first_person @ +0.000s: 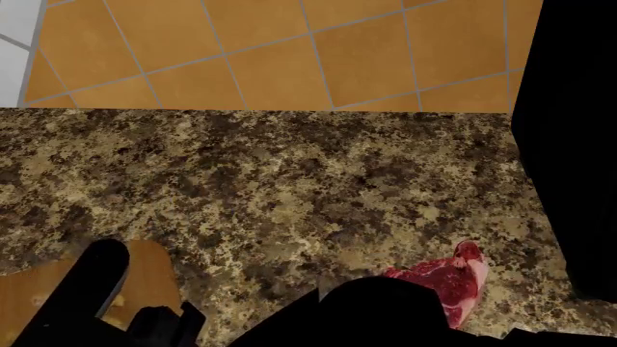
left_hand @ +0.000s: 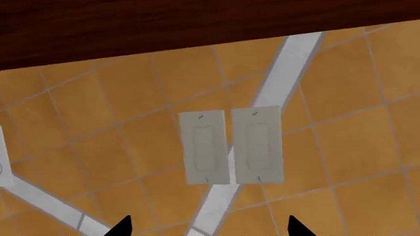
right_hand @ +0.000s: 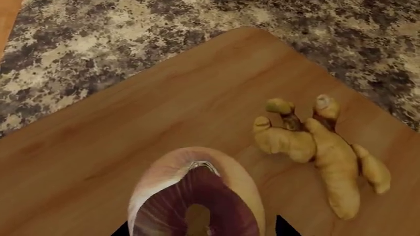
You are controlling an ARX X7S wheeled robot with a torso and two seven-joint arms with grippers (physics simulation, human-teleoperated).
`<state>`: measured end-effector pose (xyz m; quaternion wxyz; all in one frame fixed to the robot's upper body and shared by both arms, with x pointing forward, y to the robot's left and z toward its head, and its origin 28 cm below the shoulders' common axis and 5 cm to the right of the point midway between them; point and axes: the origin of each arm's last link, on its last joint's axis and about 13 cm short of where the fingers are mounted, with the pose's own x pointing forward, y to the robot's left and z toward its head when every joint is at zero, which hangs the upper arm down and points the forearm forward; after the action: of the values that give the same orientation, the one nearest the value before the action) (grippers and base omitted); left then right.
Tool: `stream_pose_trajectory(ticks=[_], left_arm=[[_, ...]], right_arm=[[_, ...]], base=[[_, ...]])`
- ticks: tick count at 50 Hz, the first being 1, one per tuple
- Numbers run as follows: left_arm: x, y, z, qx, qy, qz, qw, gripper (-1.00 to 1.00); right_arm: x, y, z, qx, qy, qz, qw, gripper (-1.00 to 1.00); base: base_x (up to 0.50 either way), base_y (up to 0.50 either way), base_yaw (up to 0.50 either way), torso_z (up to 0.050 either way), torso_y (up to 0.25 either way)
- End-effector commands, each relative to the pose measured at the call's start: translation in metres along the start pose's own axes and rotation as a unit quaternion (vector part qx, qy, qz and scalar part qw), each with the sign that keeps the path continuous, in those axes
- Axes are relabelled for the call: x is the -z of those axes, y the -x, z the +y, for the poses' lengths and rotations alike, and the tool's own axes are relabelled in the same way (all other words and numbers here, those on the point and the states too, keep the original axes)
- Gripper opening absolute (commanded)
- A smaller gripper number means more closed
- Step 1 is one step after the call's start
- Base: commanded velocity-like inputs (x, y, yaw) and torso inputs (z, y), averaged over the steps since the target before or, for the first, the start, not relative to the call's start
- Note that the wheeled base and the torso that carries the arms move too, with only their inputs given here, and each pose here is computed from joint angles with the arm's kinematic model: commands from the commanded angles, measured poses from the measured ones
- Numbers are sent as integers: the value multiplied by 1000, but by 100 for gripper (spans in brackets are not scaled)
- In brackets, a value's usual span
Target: Clear the non-vegetable object off the cutting board and place the vegetables onto it.
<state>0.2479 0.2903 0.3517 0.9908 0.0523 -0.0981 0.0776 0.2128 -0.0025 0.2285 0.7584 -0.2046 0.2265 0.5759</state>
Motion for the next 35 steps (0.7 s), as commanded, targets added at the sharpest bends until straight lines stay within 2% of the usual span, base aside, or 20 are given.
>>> stream_pose_trajectory(ticks=[1,11,15,23,35], left_arm=[[-4,2,-2,33,26,-1,999,100],[-5,3,-2,34,26,-3,999,100],[-6,4,-3,35,26,-5,999,100],[-5,4,-4,32,19,-9,999,100],[-6,9,-2,24,10,-21,999,100]], right_arm=[[-7,5,9,16,45,-8,999,100],[-15,26,21,42,57,-40,997,100],[-22,38,25,42,41,-84,995,100],[-25,49,30,56,42,-117,991,100],[-34,74,48,87,52,-176,979,100]], base=[[0,0,0,0,0],[0,0,0,0,0],[0,0,0,0,0],[0,0,0,0,0],[0,0,0,0,0]])
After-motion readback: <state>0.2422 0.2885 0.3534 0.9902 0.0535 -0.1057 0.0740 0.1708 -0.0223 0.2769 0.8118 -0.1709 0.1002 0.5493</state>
